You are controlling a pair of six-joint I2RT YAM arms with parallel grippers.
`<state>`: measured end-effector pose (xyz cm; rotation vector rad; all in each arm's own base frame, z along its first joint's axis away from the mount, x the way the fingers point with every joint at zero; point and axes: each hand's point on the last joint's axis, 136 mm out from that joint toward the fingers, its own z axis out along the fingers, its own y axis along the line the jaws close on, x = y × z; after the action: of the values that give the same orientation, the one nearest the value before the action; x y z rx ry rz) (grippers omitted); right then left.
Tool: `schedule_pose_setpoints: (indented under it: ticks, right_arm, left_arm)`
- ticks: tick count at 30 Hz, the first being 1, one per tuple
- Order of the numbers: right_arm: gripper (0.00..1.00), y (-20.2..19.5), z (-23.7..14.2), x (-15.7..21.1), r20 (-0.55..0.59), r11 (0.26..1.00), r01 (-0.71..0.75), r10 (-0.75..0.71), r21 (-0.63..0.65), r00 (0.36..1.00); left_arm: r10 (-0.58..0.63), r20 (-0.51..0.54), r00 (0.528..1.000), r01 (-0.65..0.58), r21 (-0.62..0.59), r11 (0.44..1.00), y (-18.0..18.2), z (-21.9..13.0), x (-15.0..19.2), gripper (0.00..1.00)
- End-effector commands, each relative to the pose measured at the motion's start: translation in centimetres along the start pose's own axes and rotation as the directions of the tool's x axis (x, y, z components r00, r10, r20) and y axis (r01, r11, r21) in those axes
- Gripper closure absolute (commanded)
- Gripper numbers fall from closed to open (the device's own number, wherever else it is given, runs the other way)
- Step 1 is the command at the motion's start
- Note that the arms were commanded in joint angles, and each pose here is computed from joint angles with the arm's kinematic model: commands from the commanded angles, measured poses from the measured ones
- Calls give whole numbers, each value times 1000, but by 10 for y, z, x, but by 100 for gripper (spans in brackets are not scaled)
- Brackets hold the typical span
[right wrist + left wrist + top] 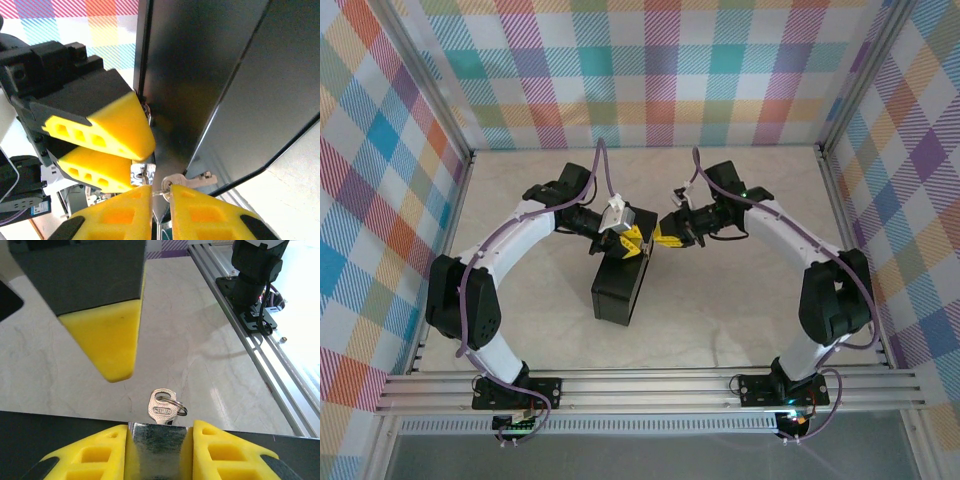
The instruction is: Unlock a padlock with a key
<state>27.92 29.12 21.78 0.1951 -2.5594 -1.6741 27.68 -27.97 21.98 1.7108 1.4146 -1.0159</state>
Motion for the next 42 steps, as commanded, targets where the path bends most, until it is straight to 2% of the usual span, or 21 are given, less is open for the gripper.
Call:
schedule_pose_setpoints:
  ticks: [1,11,17,33,42]
  right_arm:
    - [84,11,1,13,-27,999,37,-38,-40,999]
    - [81,18,10,17,-49,996,57,-60,-66,997]
    - [86,21,15,17,-54,995,66,-70,-75,996]
    - [90,26,20,15,-45,994,70,-73,-78,996]
    - [92,30,34,17,-62,994,71,-76,-79,995]
  left_arm:
    - [48,92,995,-50,20,999,-3,-5,-27,82]
    - [54,100,994,-55,14,998,-1,-6,-30,82]
    - [54,103,993,-55,13,998,-2,-7,-32,82]
    - [59,122,991,-62,20,998,-5,-8,-37,84]
    - [66,142,988,-70,24,997,-5,-9,-41,84]
